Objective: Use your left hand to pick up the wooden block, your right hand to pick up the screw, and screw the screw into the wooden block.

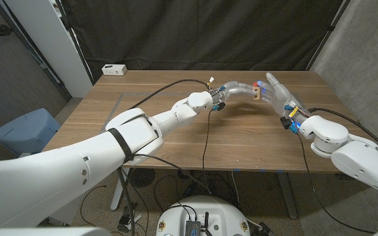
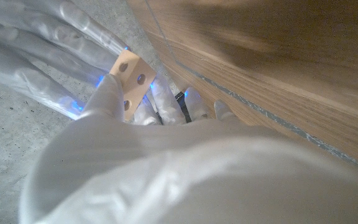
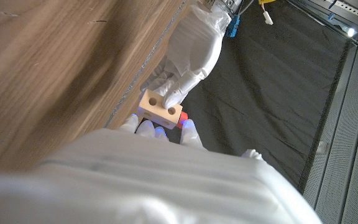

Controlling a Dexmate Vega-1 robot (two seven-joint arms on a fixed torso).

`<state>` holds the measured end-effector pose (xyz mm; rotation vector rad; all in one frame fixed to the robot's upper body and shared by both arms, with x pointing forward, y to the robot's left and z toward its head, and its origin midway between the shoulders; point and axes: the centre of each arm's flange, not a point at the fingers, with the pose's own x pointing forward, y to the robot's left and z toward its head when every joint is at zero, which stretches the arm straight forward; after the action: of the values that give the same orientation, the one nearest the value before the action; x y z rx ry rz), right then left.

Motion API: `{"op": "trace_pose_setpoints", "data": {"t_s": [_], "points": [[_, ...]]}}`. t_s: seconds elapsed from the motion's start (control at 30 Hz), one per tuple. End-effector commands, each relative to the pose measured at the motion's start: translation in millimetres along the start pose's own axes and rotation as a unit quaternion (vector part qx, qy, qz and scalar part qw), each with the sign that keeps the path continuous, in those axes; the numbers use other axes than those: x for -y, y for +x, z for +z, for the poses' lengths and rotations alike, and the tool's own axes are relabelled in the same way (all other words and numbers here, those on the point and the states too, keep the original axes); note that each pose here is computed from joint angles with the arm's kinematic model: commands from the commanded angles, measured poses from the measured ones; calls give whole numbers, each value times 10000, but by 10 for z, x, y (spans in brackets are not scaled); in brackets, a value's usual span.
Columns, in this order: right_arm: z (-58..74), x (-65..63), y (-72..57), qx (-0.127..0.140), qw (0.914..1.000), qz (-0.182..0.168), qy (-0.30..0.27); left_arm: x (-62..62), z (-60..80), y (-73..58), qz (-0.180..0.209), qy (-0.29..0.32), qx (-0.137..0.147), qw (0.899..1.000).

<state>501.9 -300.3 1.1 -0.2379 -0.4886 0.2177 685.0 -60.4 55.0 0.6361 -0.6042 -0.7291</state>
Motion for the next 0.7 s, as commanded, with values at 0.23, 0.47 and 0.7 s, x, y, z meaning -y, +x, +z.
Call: {"op": "trace_pose_setpoints", "data": {"t_s": [0.23,0.47,0.7], "points": [[32,-72,-39,-37,9999,137,-44,-5,-26,-21,15,-23,10,10000],[41,-81,-40,-3,9999,128,-38,-8,-29,-26,19,-29,15,10000],[69,-10,-65,24,10000,22,-87,-6,-28,-31,10,-20,37,10000]]}}
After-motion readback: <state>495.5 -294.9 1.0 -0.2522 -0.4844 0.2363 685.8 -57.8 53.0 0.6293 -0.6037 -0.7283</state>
